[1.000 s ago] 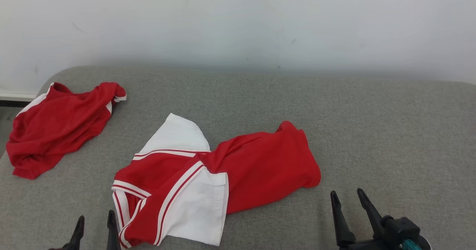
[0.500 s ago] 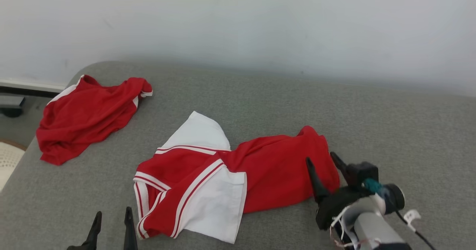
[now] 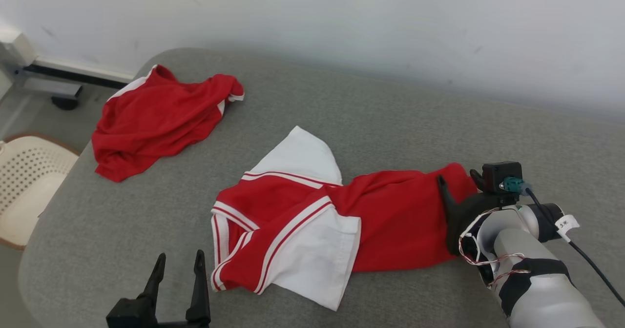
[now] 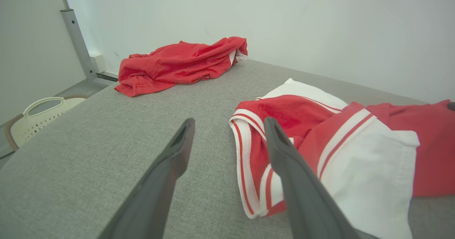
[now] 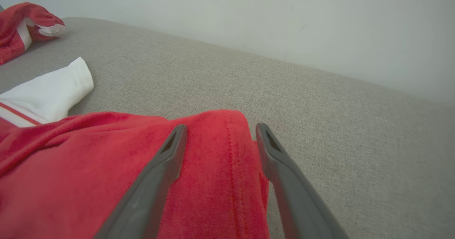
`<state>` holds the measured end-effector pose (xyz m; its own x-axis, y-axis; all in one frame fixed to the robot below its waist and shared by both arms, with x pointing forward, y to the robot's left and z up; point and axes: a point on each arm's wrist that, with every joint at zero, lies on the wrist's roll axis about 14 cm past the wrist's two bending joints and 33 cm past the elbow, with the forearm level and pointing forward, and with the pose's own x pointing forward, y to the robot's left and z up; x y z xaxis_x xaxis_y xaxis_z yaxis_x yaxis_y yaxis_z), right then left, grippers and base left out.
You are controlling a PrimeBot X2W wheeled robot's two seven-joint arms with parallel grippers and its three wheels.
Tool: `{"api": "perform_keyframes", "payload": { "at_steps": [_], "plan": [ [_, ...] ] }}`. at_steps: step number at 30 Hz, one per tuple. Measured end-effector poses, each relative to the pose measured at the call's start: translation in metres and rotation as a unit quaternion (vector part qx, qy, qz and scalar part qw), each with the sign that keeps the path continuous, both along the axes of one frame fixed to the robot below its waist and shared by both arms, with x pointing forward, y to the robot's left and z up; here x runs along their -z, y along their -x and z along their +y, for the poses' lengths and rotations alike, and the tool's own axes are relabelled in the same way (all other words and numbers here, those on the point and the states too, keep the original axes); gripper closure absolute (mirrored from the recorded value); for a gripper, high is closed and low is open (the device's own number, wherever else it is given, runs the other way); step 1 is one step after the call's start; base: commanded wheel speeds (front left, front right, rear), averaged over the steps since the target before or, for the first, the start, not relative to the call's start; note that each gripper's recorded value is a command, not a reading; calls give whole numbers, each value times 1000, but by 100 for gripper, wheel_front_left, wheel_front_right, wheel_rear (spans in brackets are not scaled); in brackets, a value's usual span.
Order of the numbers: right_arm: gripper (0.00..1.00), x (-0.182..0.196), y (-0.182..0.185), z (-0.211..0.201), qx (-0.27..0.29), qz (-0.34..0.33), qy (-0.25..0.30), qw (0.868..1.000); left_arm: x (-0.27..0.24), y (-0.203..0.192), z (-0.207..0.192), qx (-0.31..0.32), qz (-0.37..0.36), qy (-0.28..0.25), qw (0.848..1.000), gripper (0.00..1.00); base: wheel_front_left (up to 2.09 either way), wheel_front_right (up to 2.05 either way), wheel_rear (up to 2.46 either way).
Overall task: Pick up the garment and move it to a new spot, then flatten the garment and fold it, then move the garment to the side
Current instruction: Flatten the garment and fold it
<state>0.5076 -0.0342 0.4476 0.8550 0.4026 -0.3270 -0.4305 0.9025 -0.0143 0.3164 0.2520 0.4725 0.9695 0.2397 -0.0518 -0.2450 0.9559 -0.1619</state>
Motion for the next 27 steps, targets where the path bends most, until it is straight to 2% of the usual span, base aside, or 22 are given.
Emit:
{"api": "perform_keyframes", "payload": {
  "at_steps": [1, 2, 3, 4, 12, 21, 22, 23, 24, 27],
  "plan": [
    [0, 4, 0, 2, -2, 10, 3, 1000, 0, -1, 1, -1, -1, 0, 1000, 0, 0, 0, 0],
    [15, 10, 0, 4, -2, 25, 5, 1000, -1, -1, 2, -3, -1, 1, 1000, 0, 0, 0, 0],
    [75, 15, 1, 7, -1, 36, 2, 999, -1, -1, 4, -5, -2, 0, 1000, 0, 0, 0, 0],
    [100, 18, 1, 9, -3, 41, 1, 999, -1, 0, 6, -9, -1, 1, 1000, 0, 0, 0, 0],
    [100, 8, -4, 10, 0, 10, -14, 1000, 6, 1, 15, -24, 7, 9, 1000, 0, 0, 0, 0],
    [100, -9, 5, -4, 19, -11, -30, 999, 1, -14, 1, 4, -7, 11, 1000, 0, 0, 0, 0],
    [87, -10, 5, -6, 21, -12, -32, 999, 1, -15, -1, 9, -8, 12, 1000, 0, 0, 0, 0],
    [26, -12, 6, -8, 24, -14, -34, 999, 1, -16, -3, 13, -8, 12, 1000, 0, 0, 0, 0],
    [0, -13, 6, -10, 27, -13, -35, 999, 1, -16, -5, 16, -9, 13, 1000, 0, 0, 0, 0],
    [0, -12, 5, -12, 31, -2, -32, 999, 1, -15, -8, 20, -10, 14, 1000, 0, 0, 0, 0]
  ]
}}
